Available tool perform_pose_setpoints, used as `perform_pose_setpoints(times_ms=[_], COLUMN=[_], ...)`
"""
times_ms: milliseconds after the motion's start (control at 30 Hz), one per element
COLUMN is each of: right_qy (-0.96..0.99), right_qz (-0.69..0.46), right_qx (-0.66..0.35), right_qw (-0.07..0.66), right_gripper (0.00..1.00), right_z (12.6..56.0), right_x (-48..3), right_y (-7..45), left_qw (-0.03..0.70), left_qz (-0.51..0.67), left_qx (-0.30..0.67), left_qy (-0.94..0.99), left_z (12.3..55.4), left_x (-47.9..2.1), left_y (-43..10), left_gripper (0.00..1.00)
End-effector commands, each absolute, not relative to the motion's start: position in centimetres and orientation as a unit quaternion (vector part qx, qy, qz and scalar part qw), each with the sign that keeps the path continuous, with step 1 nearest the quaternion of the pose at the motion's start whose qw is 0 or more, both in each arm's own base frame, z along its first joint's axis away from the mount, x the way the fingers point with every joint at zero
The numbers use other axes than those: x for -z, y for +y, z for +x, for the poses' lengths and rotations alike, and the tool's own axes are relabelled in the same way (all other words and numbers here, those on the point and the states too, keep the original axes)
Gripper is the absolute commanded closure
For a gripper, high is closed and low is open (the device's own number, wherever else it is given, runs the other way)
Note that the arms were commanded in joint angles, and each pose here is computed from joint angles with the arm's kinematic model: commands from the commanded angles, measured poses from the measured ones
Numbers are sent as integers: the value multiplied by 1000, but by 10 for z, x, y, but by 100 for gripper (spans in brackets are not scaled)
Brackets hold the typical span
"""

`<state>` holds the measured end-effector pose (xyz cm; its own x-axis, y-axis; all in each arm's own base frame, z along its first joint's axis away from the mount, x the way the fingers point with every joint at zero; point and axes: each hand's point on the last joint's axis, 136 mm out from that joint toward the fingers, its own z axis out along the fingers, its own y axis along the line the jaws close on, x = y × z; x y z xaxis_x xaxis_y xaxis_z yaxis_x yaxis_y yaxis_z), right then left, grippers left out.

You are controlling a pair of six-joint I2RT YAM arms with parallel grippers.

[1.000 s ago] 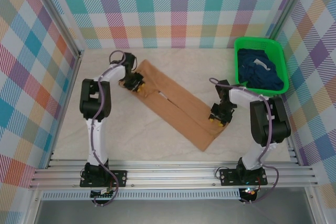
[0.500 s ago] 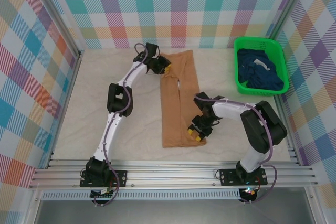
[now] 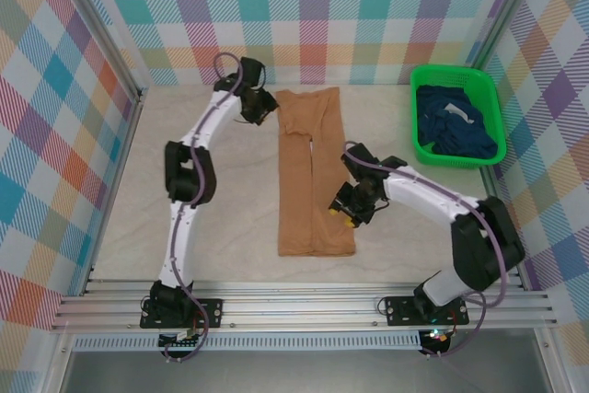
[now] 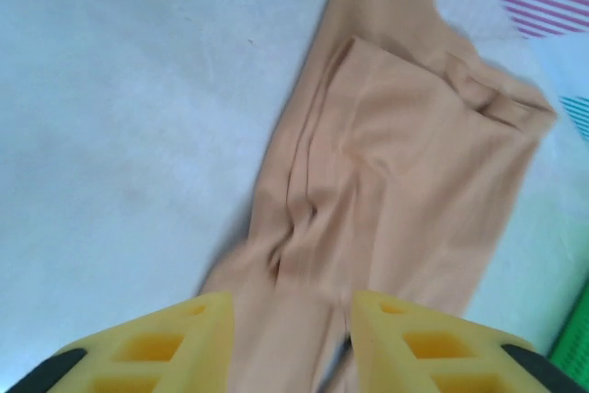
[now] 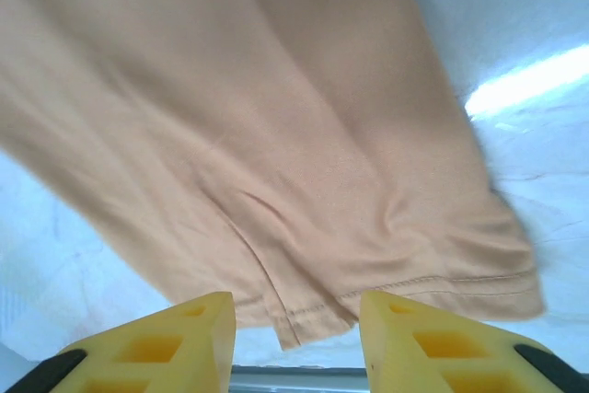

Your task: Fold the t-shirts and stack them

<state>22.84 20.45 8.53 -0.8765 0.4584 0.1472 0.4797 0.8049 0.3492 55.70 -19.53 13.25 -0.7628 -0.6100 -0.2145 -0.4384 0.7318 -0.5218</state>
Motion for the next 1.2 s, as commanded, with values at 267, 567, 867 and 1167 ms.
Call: perform_pose_setpoints(times_ms=[267, 567, 867, 1167], right_qy=[-964, -951, -951, -947], right_qz=[-140, -162, -174, -185], right_qx=[207, 219, 206, 215], right_qw=[93, 145, 149, 150], right_gripper=[58, 57, 56, 57], right_z=[181, 167, 159, 160], right_x=[-64, -37, -31, -23], right_y=[174, 180, 172, 171], left_qw=[-97, -134, -145, -160], left_qz=[-186, -172, -162, -145], left_qx=[229, 249, 233, 213], left_qy=[951, 943, 948, 953], left_z=[252, 183, 170, 157], left_x=[-72, -35, -24, -22], left_y=[-219, -251, -258, -248], left_gripper=[66, 60, 66, 84])
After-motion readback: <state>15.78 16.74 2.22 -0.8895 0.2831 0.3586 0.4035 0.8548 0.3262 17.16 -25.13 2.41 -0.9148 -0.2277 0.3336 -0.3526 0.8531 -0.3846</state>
